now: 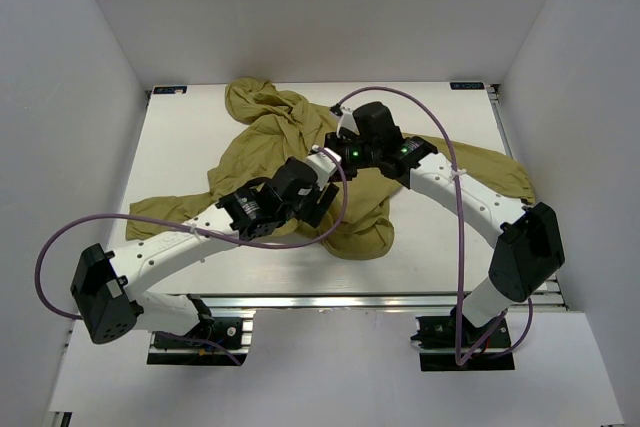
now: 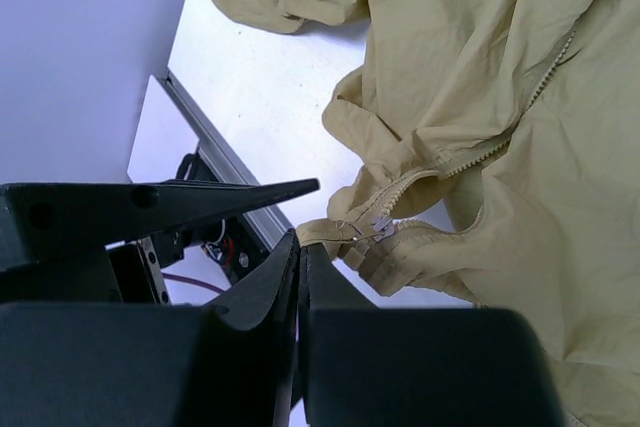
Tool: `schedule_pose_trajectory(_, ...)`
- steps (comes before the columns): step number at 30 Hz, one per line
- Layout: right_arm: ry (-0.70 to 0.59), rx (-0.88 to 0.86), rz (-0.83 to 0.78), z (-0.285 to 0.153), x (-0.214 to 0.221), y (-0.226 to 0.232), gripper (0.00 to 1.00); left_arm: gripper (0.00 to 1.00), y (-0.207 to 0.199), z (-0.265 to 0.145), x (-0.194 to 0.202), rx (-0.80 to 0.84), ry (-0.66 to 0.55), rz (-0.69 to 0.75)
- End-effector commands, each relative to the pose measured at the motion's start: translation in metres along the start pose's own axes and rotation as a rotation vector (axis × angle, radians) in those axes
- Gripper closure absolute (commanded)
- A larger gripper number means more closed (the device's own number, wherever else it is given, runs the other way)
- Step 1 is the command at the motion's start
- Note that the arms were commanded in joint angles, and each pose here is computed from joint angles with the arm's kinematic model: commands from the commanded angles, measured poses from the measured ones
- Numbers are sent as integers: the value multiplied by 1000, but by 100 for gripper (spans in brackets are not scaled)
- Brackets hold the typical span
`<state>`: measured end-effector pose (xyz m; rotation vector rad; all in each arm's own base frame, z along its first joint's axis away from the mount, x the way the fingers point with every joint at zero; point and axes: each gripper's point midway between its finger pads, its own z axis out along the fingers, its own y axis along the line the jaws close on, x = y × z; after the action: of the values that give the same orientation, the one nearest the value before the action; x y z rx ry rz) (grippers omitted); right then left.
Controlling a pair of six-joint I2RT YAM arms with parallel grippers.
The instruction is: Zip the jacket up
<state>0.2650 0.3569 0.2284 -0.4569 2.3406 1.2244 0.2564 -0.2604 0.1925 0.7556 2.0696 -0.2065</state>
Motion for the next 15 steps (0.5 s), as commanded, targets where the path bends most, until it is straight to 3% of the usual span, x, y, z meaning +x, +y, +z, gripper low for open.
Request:
schedule_pose_trajectory(1,-11,-35,-3,-5,-10,12,100,21,11,-6,-27,-55,-98,-14)
schedule_pose_trajectory(10,4,-53,11,-5,-7,16,100,47,17,2,-25,-98,-129,8)
schedule_pose_trajectory(15,3,-61,17,-6,-9,18,100,49,14,5,-22,-83,-122,26)
